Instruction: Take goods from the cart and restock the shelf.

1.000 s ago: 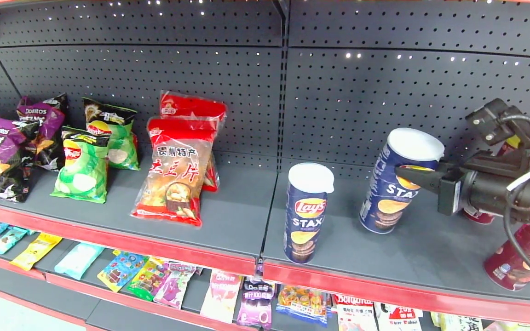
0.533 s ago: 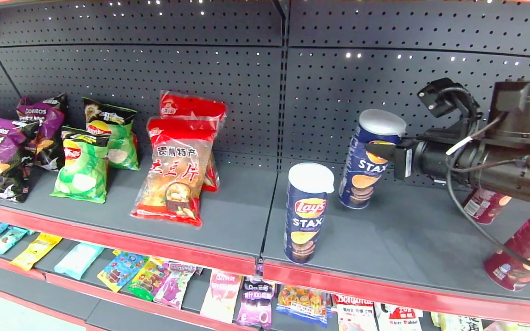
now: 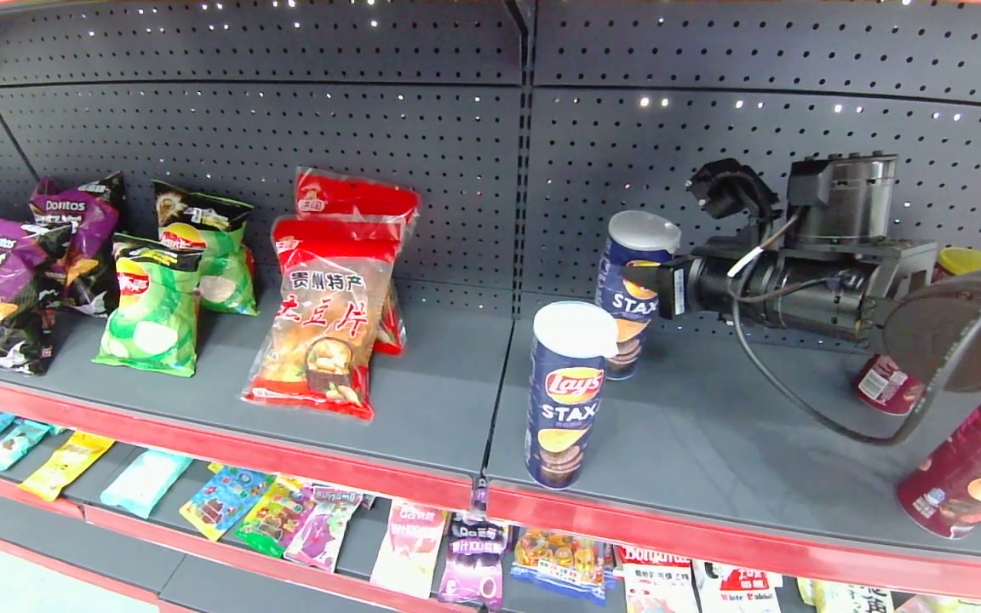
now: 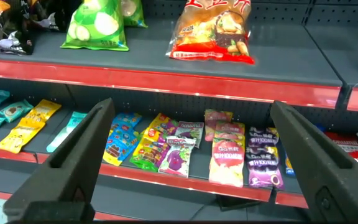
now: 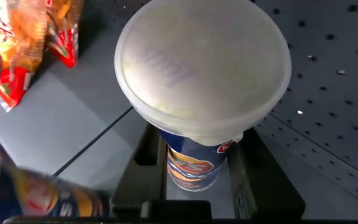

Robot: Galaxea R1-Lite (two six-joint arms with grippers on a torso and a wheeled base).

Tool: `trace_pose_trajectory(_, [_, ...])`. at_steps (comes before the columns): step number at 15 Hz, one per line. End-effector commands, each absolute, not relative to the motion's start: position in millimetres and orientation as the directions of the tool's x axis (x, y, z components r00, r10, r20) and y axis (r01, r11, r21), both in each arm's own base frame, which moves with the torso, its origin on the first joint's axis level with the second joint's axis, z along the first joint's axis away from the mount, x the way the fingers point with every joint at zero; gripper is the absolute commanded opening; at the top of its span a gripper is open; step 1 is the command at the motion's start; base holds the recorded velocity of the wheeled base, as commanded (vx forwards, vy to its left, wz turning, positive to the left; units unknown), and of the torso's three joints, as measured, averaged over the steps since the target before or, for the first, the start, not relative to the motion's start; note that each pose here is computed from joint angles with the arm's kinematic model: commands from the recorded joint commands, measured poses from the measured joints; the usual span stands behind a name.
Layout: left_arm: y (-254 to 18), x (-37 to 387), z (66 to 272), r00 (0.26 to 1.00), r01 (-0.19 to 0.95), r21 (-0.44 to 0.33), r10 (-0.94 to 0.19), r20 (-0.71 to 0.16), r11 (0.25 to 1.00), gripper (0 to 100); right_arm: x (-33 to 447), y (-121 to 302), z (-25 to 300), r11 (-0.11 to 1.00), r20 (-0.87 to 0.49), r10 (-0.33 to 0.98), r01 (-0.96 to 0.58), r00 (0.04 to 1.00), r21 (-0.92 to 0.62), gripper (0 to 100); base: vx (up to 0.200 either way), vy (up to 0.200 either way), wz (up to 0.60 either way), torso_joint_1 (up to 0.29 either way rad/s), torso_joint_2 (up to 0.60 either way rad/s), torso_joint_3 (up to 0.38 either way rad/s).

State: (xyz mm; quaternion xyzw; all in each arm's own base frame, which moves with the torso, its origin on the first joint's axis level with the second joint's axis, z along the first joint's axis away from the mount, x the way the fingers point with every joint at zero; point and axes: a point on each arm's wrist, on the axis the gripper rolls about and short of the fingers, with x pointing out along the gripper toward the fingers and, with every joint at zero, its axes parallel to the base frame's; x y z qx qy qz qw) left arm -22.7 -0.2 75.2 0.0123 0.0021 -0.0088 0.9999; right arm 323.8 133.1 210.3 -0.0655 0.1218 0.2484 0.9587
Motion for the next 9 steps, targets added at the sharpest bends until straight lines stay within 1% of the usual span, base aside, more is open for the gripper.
trace_pose_trajectory(1, [-0.2, -22.7, 75.2, 1.000, 0.017, 0.024, -0.017, -0.005, 1.000, 100, 337.1, 141.1, 198.2, 0.864, -0.290, 0.464, -0.499, 0.837, -0.057, 0, 0.000, 0.000, 0.00, 0.000, 0.00, 0.000])
trace_pose_trajectory(5, [-0.2, -22.7, 75.2, 1.000, 0.017, 0.024, -0.017, -0.005, 1.000, 100, 351.3, 147.0, 190.5, 0.864, -0.296, 0.465, -0.501, 0.834, -0.054, 0, 0.000, 0.000, 0.00, 0.000, 0.00, 0.000])
trace_pose_trajectory(9, [-0.2, -22.7, 75.2, 1.000, 0.019, 0.024, -0.018, -0.005, 1.000, 100, 360.2, 156.6, 193.1, 0.862, -0.277, 0.481, -0.507, 0.832, -0.024, 0, 0.000, 0.000, 0.00, 0.000, 0.00, 0.000])
